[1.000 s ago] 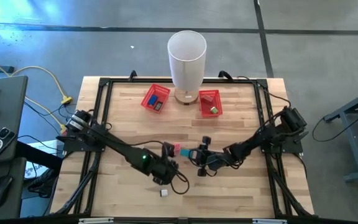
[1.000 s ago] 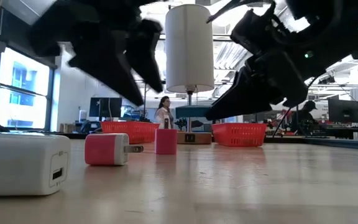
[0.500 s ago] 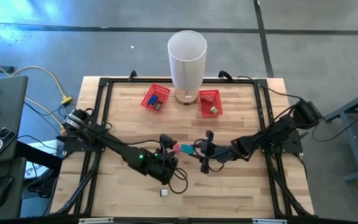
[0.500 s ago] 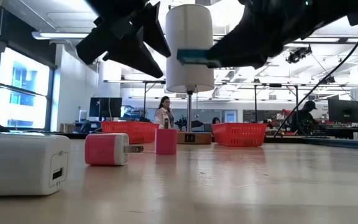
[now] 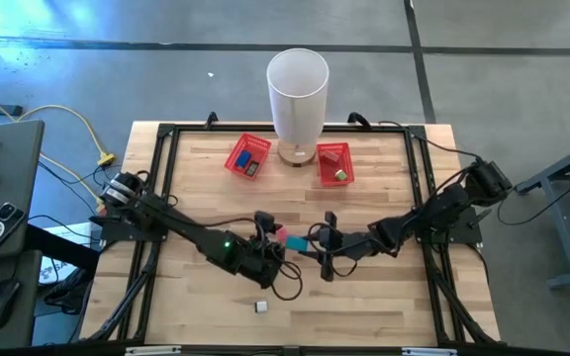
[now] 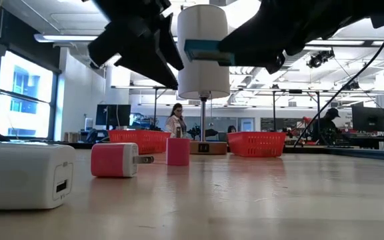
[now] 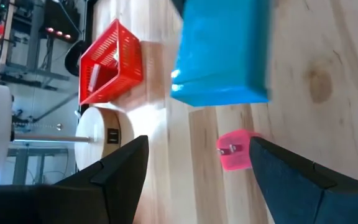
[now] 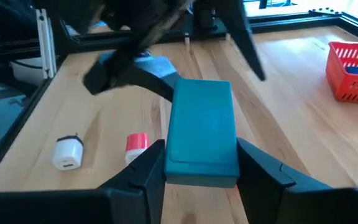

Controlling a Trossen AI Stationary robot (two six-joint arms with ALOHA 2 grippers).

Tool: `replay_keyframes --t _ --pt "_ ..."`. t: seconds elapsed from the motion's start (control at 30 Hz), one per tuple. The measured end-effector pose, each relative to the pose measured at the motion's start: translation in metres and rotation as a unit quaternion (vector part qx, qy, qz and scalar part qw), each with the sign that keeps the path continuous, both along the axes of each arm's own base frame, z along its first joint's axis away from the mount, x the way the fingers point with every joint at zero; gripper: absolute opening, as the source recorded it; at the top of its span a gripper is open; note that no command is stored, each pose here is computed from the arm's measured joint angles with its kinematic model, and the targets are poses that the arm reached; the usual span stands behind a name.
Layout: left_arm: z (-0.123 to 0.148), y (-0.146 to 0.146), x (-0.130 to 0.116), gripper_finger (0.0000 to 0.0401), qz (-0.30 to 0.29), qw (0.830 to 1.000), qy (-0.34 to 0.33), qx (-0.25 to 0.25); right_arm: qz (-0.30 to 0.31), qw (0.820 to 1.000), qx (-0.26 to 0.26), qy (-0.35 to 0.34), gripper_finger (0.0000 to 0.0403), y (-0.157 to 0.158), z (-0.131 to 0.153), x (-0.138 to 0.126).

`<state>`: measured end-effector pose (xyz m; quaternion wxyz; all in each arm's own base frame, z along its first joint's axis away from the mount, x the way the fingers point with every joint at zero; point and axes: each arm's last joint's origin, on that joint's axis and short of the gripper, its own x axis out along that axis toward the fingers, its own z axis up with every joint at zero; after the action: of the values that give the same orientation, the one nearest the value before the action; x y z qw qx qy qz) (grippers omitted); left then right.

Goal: Sort adapters and digital timers
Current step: Put the light blue digital timer into the left red bin

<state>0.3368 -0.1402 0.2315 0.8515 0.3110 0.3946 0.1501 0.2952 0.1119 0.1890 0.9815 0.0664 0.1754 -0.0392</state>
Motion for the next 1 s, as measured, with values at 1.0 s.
replay_keyframes --t 1.0 --pt "0.011 -0.002 0.016 0.0253 -0.035 0.997 -0.062 -0.008 -0.005 1.0 0.028 -0.004 0.0145 0.0 0.001 0.0"
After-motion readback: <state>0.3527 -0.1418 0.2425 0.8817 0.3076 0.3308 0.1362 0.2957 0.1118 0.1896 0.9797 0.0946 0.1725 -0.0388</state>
